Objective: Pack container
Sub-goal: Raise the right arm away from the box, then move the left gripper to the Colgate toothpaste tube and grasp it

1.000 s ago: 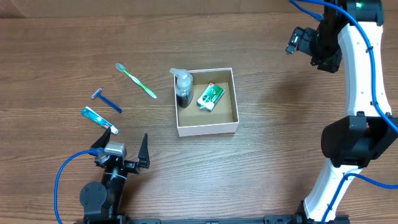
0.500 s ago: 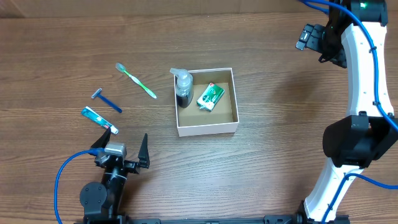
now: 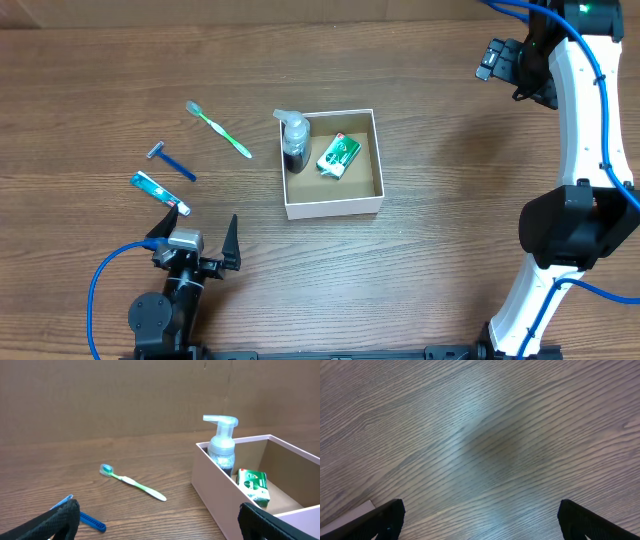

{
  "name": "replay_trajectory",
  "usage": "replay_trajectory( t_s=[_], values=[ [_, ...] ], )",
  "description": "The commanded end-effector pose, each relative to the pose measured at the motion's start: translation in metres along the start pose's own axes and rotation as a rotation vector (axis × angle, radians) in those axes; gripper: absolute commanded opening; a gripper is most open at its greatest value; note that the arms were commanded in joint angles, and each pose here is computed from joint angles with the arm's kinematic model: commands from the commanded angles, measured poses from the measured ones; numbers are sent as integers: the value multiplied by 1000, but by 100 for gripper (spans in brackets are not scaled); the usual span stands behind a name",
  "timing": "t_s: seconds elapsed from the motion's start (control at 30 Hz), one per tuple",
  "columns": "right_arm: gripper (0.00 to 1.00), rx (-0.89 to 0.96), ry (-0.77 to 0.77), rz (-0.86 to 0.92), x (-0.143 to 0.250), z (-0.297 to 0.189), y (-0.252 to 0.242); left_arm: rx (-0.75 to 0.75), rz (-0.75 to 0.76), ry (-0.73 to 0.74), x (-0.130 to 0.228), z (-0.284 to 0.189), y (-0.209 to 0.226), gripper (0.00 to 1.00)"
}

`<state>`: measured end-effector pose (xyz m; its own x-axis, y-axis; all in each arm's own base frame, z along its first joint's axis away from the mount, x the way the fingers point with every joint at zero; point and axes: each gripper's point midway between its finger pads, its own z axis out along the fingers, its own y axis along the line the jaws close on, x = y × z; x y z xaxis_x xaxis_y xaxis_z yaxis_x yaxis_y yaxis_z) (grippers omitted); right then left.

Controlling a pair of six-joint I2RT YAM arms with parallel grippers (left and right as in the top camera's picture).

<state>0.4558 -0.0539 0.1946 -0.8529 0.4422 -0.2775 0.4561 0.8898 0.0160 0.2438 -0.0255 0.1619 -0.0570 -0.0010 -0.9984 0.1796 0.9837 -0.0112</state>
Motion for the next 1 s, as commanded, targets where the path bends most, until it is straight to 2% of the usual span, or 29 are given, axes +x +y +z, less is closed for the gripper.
replay_trajectory(
  t_s=[0.0,0.23,0.33,0.37,0.47,0.53,0.6,0.7,0.77,0.87,0.97],
  values=[
    [100,7,-28,8,-4,-7,-3,-7,13,-6,0,0,1,100],
    [100,7,-28,8,-4,-7,-3,5,-2,-11,-2,0,-1,100],
    [100,7,-28,8,-4,-7,-3,-4,-173,-16,-4,-1,1,100],
    [100,7,-28,8,-4,-7,-3,-26,-218,-34,-12,-2,5,100],
    [100,7,-28,8,-4,-7,-3,-123,-226,-58,-57,-15,19,100],
    [100,7,-28,8,-4,-7,-3,-203,-233,20,-70,-19,31,100],
    [100,7,-28,8,-4,-7,-3,-276,-256,209,-77,-14,41,100],
    [100,7,-28,8,-4,-7,-3,-249,-242,500,-87,10,41,100],
    [100,7,-28,8,-4,-7,-3,-198,-264,602,-89,22,34,100],
    [100,7,-28,8,-4,-7,-3,-24,-384,797,-59,54,8,100],
    [100,7,-28,8,-4,-7,-3,1,-437,936,-17,74,7,100]
  ],
)
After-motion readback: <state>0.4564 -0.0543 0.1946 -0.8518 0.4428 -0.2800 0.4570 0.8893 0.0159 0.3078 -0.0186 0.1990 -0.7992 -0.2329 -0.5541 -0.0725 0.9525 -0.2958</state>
